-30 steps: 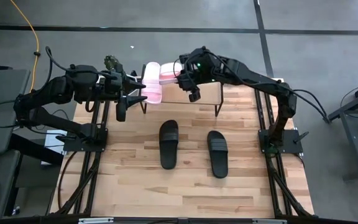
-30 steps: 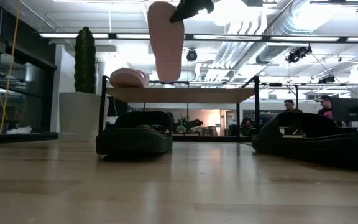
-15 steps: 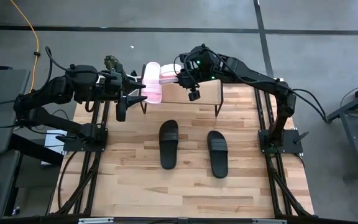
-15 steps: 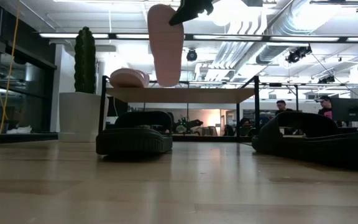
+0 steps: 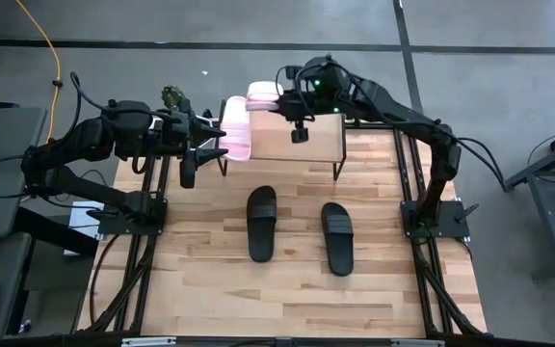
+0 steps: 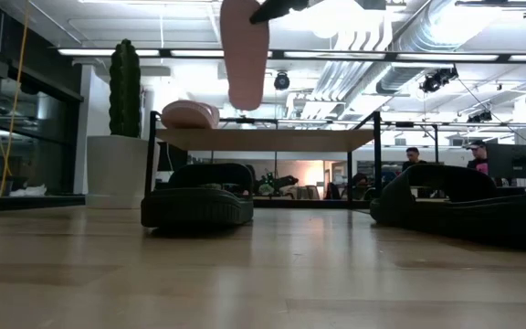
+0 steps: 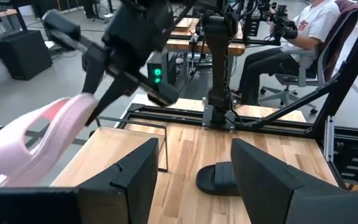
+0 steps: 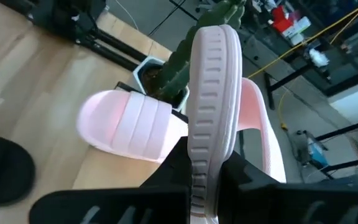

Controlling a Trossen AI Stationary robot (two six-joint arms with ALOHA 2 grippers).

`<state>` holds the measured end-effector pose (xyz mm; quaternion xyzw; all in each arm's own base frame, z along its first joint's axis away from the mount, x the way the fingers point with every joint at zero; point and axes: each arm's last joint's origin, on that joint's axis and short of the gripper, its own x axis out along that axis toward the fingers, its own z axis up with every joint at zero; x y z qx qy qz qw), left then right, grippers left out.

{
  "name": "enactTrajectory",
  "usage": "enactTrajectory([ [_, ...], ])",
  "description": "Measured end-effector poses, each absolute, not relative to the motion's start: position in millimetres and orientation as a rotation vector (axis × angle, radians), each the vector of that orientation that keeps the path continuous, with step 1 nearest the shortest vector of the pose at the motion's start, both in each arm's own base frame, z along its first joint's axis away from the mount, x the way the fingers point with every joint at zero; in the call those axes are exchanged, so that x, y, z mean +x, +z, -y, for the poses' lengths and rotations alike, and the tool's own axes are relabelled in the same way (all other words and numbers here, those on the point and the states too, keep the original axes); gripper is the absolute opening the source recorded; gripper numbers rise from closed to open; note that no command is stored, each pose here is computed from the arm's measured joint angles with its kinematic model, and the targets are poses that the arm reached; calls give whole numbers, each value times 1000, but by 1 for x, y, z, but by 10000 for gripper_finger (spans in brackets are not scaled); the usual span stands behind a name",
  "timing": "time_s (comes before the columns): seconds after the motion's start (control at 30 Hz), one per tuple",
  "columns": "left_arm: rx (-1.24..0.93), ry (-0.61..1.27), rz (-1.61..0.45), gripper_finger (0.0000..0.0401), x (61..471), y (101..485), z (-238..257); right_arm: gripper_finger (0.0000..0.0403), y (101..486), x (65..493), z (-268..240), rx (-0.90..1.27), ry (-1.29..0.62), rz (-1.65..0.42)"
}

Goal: Pick and place slides into the shelf
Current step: Put the pink slipper on the shelf

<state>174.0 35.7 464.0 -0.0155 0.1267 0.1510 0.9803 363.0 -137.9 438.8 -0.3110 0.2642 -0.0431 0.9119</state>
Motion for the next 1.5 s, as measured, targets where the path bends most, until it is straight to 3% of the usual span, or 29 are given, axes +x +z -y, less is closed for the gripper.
enactTrajectory([
  [0.27,-30,304,-240,189,174,465,-36,6,448,350,144,-569,1,-524],
  [0.7,-24,303,-264,189,174,463,-36,6,397,374,157,-746,-42,-569],
  [1.07,-24,303,-281,189,173,462,-36,6,358,395,128,-908,-67,-632],
  [1.5,-37,305,-308,189,173,459,-35,6,355,396,108,-931,-115,-715],
])
